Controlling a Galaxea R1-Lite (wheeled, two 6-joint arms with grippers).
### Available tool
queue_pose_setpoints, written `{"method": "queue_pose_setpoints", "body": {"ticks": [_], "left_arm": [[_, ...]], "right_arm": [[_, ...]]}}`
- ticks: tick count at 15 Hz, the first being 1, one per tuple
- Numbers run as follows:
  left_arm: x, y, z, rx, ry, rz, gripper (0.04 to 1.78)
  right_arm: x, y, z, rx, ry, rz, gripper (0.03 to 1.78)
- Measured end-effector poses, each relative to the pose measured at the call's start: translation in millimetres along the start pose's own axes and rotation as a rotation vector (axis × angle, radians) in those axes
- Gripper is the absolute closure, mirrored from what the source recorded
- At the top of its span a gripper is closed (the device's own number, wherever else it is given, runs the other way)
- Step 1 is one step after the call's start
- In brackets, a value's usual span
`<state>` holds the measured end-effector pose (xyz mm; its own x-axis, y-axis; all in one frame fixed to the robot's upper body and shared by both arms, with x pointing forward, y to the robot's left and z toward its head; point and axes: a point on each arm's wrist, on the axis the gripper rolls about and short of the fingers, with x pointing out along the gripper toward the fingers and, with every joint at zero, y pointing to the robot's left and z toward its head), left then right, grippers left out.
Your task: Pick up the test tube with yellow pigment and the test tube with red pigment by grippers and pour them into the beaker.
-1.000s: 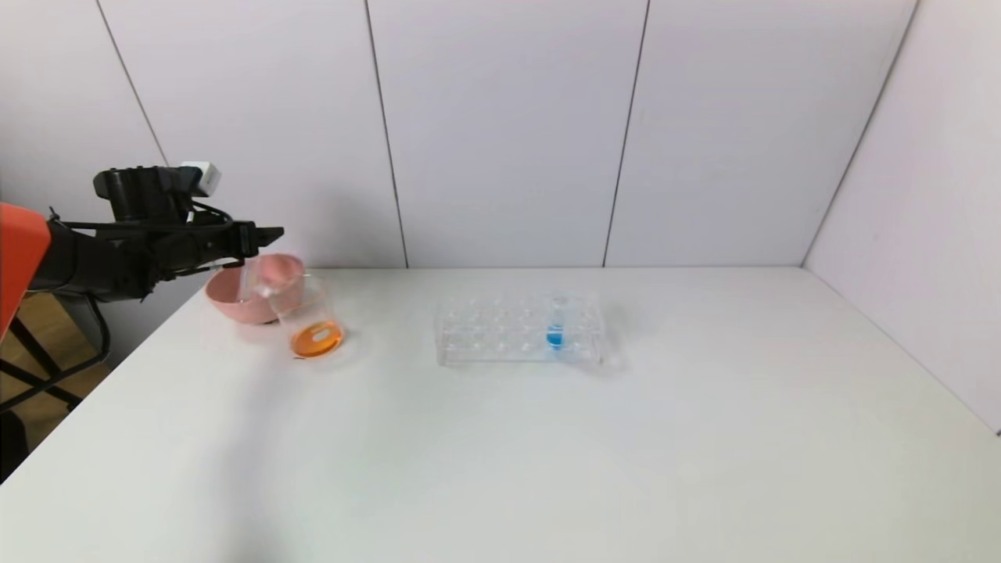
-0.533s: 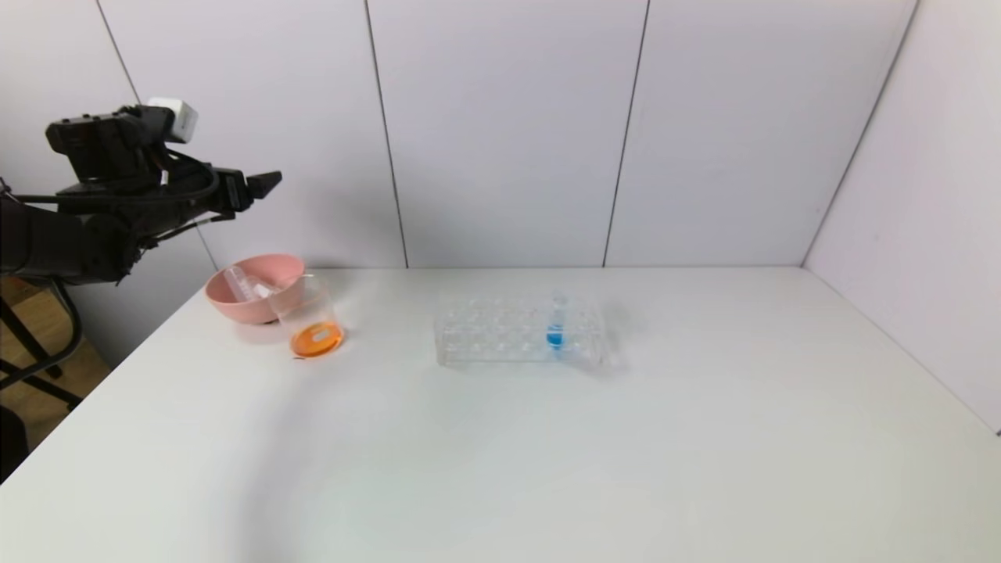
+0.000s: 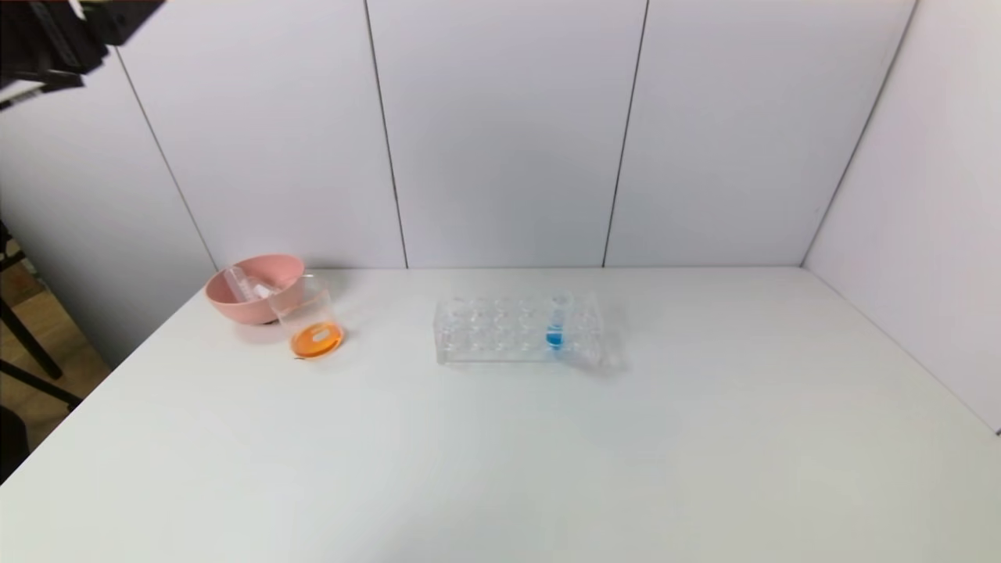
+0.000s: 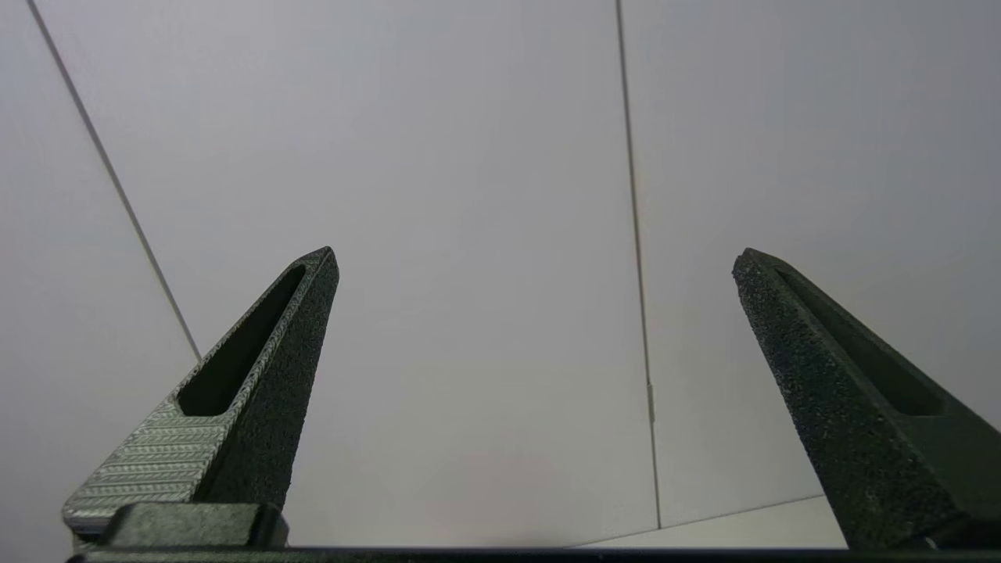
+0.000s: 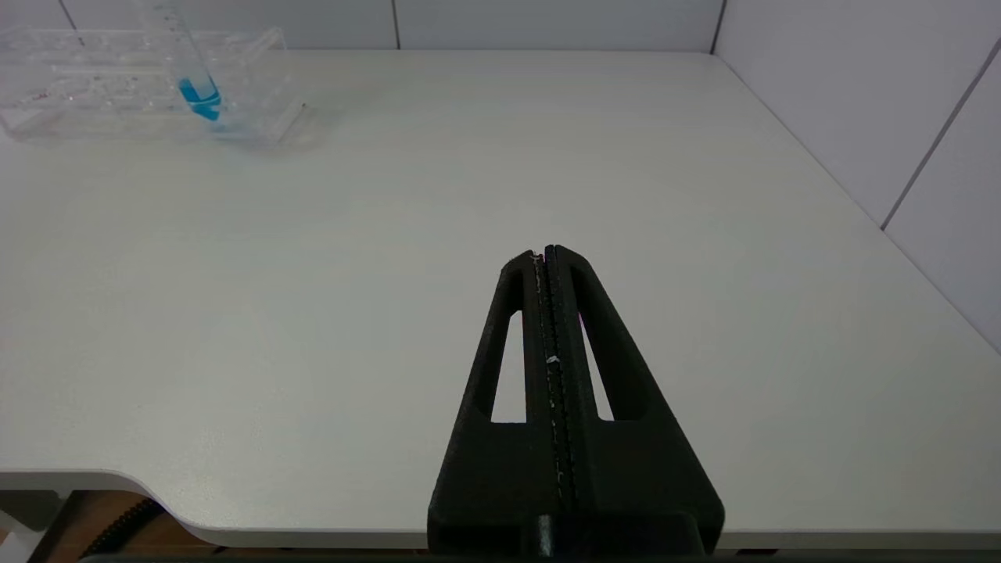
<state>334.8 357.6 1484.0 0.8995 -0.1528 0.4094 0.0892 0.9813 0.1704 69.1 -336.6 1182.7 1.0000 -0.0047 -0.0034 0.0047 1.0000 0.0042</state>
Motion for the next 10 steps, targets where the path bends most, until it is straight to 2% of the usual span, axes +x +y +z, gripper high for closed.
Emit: {"method": "queue_pose_setpoints", "body": {"ticks": [3,5,8,9,10], "left_arm": [[-90.4,-20.1,71.5,0.015,-0.088,0.003,0.06],[-157.1,-37.0,95.8,0.012,-0.101,-0.001,0.06],[-248.5,-60.1,98.7,0.002,-0.101,-0.016,0.06],[-272.2,-66.1,89.2,-0.006,-0.075,-0.024,0.06],[-290.2,-70.8,71.8,-0.019,-0.011,-0.030,0.06]], "right_arm": [[0.0,0.0,0.0,0.000,0.000,0.000,1.70],[0.0,0.0,0.0,0.000,0.000,0.000,1.70],[0.0,0.0,0.0,0.000,0.000,0.000,1.70],[0.0,0.0,0.0,0.000,0.000,0.000,1.70],[0.0,0.0,0.0,0.000,0.000,0.000,1.70]]}}
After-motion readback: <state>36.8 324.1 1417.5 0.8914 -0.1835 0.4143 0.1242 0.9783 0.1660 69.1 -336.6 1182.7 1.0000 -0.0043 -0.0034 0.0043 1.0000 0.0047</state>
